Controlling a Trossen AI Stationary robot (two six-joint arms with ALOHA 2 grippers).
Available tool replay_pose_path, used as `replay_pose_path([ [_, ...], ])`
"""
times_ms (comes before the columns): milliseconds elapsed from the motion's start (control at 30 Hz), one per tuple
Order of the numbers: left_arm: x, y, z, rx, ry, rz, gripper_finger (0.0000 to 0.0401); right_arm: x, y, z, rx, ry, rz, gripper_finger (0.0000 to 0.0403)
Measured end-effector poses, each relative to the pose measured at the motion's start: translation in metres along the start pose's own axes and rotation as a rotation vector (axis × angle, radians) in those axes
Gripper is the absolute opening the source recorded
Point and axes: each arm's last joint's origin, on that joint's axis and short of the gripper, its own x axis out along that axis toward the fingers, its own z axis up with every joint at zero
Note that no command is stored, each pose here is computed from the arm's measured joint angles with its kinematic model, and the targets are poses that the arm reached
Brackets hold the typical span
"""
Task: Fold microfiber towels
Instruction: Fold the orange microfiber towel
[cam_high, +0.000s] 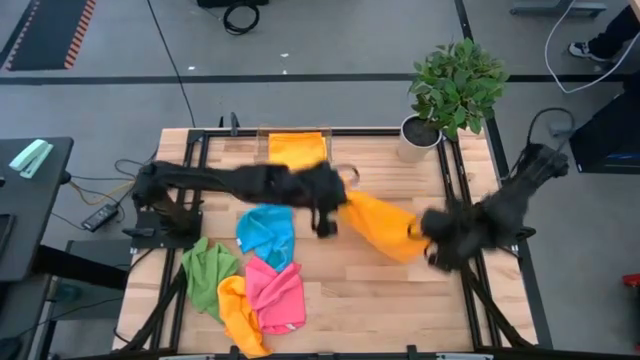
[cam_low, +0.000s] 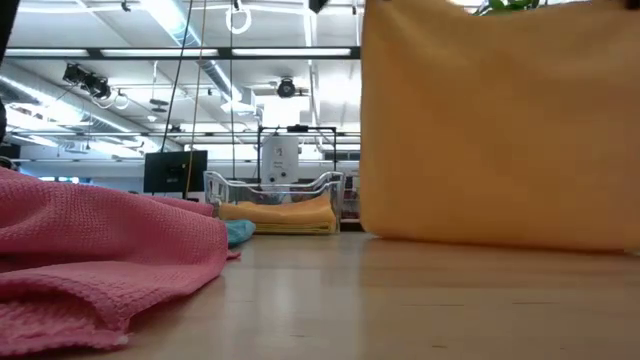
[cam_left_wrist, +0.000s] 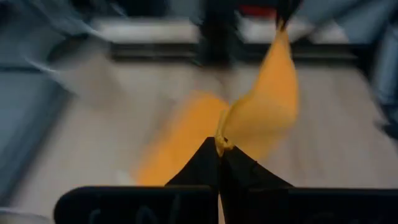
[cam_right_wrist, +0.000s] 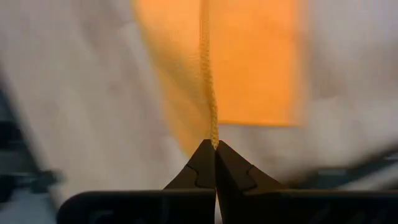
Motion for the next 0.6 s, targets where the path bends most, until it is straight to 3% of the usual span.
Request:
replay_pose_path([
  [133, -0.015, 0.047, 0.011, -0.043, -0.067, 0.131, 0.0004, -0.025, -0.044, 0.026, -0.119, -0.104, 0.017, 0.0002],
  [300, -0.018, 0.086, 0.012, -0.095, -0.087, 0.179, 0.0004, -0.048, -0.094, 0.051, -0.093, -0.255, -0.071, 0.0002],
  [467, -0.025, 0.087, 0.016, -0.072, -0.122, 0.096, 0.0004, -0.061, -0.109, 0.066, -0.205, -0.321, -0.119, 0.0002],
  [600, -0.040, 0.058, 0.021, -0.034, -0.149, 0.007, 0.0004, -0.062, -0.097, 0.062, -0.278, -0.313, -0.058, 0.0002],
])
